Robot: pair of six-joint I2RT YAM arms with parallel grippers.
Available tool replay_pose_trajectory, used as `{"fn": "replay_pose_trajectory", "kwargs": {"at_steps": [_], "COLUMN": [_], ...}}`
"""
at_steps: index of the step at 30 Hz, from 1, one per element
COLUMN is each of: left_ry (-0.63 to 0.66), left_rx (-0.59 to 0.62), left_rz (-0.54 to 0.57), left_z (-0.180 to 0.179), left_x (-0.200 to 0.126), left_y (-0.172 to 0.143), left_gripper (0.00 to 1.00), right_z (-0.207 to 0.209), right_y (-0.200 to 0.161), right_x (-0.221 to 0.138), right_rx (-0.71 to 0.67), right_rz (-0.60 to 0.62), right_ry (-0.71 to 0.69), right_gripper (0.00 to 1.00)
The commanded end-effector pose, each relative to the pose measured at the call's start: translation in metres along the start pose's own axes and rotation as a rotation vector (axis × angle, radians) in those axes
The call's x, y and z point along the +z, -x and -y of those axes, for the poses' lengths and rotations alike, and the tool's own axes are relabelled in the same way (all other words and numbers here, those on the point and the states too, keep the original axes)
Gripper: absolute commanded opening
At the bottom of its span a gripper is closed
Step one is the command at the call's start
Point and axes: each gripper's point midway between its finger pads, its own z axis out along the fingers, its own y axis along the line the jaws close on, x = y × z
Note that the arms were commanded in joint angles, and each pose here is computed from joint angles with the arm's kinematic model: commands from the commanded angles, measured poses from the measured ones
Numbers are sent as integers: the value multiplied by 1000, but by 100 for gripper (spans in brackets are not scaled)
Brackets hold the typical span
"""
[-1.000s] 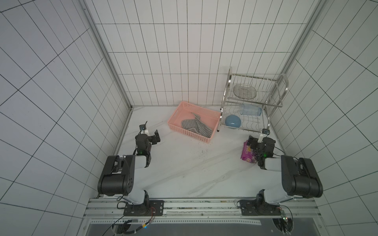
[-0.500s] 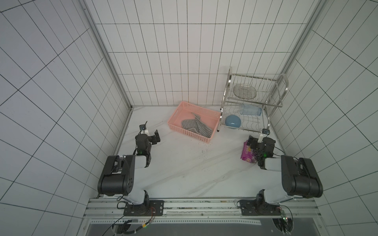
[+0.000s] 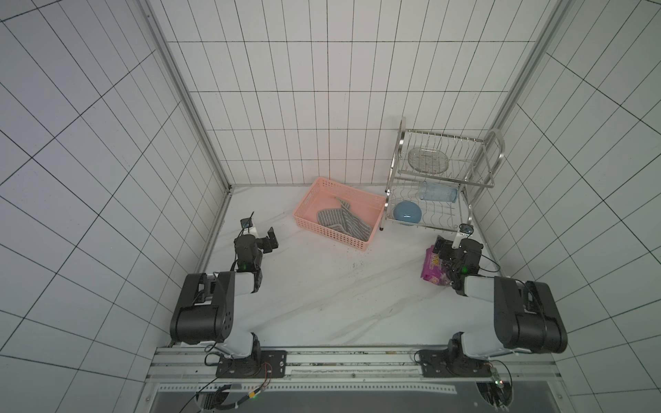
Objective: Fold the square dishcloth
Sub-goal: Pick up the cleaning item from the bin.
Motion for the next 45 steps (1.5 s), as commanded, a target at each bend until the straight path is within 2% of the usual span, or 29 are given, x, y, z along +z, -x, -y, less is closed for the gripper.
{"fn": "replay_pose_trajectory", "kwargs": {"at_steps": [1, 5, 11, 14, 16, 21, 25, 29, 35, 40, 45], "left_ry": [23, 67, 98, 111, 65, -214, -316, -359, -405, -392, -371], "left_rx": [-47, -72, -170, -255, -293, -394, -350, -289, -249, -236, -266], "left_rz": [25, 10, 29, 17, -21, -142, -251, -392, -508, -599, -671], "left_z": [-5, -12, -13, -13, -2, 59, 118, 172, 242, 281, 304], "left_x": [-4, -13, -34, -42, -42, -34, -23, -6, 23, 56, 96], "left_y": [24, 38, 70, 88, 97, 114, 123, 108, 94, 73, 45], "left_gripper": [98, 98, 98, 98, 98, 98, 98, 98, 98, 98, 98], "right_z": [10, 18, 33, 30, 24, 9, -8, -17, -20, -26, -31], "right_y": [22, 43, 65, 75, 80, 88, 82, 80, 74, 70, 71], "right_x": [-9, -30, -72, -92, -104, -125, -131, -131, -127, -125, -128], "right_rx": [34, 110, 241, 252, 245, 234, 200, 167, 148, 149, 152], "right_rz": [13, 17, -15, -54, -76, -130, -184, -222, -257, -275, -275], "right_ry": [-67, -114, -192, -171, -141, -97, -65, -57, -53, -29, -2], "right_gripper": [99, 99, 99, 99, 99, 99, 99, 99, 99, 99, 99]}}
